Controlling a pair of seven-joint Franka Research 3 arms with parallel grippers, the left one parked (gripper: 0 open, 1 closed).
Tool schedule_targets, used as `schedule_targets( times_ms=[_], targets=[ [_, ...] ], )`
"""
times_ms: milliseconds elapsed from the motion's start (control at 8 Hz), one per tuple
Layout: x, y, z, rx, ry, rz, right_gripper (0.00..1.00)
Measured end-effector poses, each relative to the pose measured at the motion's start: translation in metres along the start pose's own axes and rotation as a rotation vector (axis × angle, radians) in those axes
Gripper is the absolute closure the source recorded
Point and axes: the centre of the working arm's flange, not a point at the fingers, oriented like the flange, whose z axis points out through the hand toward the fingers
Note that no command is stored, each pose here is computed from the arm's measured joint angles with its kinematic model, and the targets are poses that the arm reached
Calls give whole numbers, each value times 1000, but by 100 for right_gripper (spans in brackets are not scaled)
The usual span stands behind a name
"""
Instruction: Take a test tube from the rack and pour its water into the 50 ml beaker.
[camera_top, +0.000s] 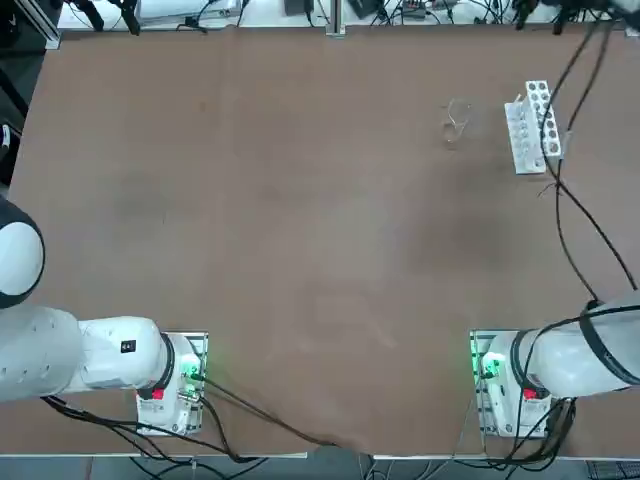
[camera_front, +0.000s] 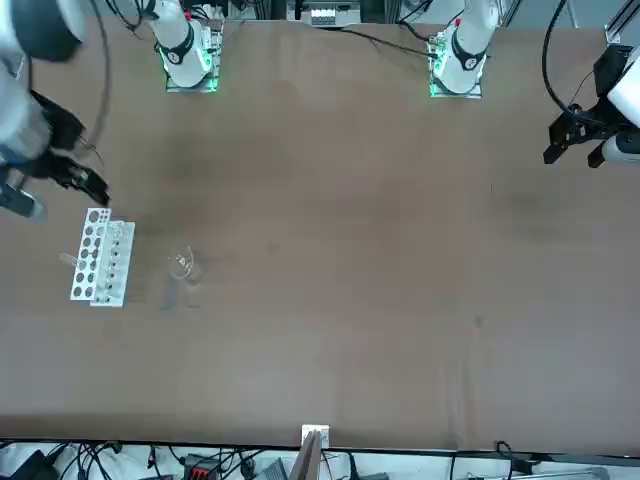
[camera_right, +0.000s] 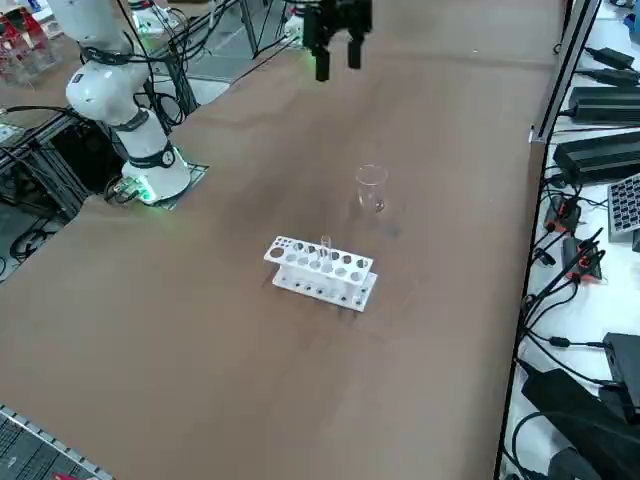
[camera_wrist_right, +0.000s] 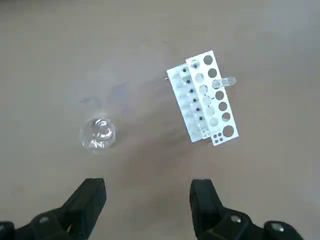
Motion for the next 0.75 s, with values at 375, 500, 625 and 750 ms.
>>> schedule_targets(
  times_ms=[375,500,625,750],
  targets=[
    [-8,-75,69,-220,110,222,0],
    [-11,-94,93,-287,162,286,0],
    [-13,-107,117,-347,220,356,0],
    [-12,-114,140,-400,279,421,1]
  ],
)
